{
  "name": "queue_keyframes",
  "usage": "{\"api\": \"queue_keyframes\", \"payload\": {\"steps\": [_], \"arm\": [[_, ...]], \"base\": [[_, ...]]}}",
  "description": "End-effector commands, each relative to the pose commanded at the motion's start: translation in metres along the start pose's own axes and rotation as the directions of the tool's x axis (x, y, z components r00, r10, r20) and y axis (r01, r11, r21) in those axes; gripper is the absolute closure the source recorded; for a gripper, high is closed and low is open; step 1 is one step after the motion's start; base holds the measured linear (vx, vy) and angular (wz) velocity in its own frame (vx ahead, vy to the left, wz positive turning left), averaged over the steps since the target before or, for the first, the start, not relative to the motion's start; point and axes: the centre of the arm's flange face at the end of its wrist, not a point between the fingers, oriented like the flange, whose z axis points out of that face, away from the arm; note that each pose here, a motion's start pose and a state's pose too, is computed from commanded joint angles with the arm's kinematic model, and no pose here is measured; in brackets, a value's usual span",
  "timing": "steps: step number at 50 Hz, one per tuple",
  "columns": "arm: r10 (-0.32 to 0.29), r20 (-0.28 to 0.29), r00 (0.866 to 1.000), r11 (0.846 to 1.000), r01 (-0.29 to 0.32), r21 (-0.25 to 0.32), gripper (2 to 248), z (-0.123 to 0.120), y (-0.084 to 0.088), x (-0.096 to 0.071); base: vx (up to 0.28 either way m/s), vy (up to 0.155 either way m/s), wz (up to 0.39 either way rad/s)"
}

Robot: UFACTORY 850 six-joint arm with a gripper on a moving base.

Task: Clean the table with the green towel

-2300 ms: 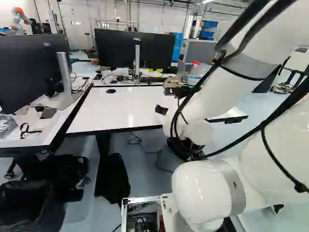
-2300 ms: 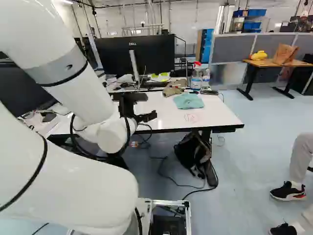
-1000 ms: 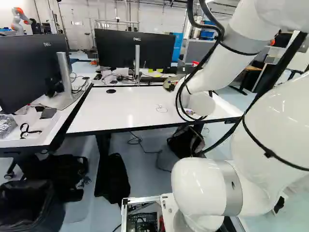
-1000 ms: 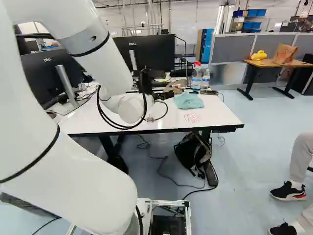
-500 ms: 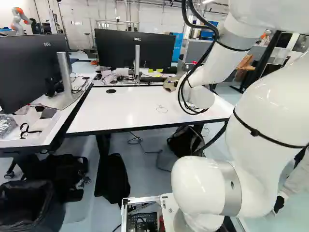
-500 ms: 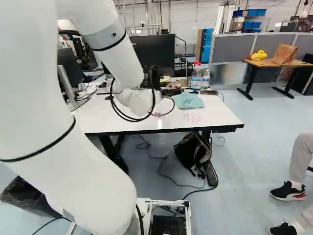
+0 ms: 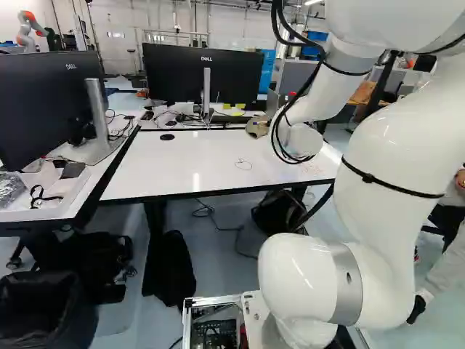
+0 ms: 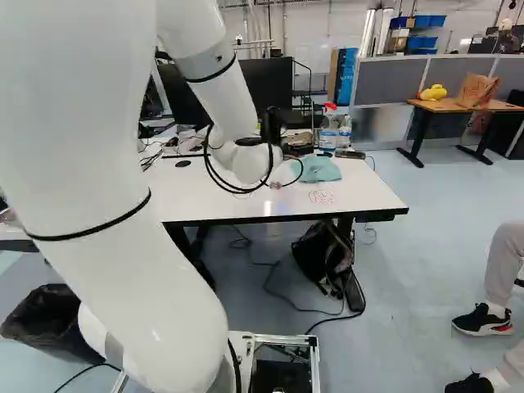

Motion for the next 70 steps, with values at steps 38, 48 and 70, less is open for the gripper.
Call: {"api": "queue_keyframes", "payload": {"steps": [38, 48, 70], "arm": [[0.017, 0.064, 0.998, 0.999, -0.014, -0.051, 3, 0.08, 0.026, 0.002], [0.027, 0.101, 0.995, 0.998, -0.02, -0.062, 3, 0.101, 0.03, -0.001], [0.052, 0.185, 0.981, 0.996, -0.037, -0.083, 3, 0.147, 0.037, -0.008]], "base": [[0.0, 0.0, 0.0], [0.0, 0.0, 0.0], [0.0, 0.0, 0.0]]}}
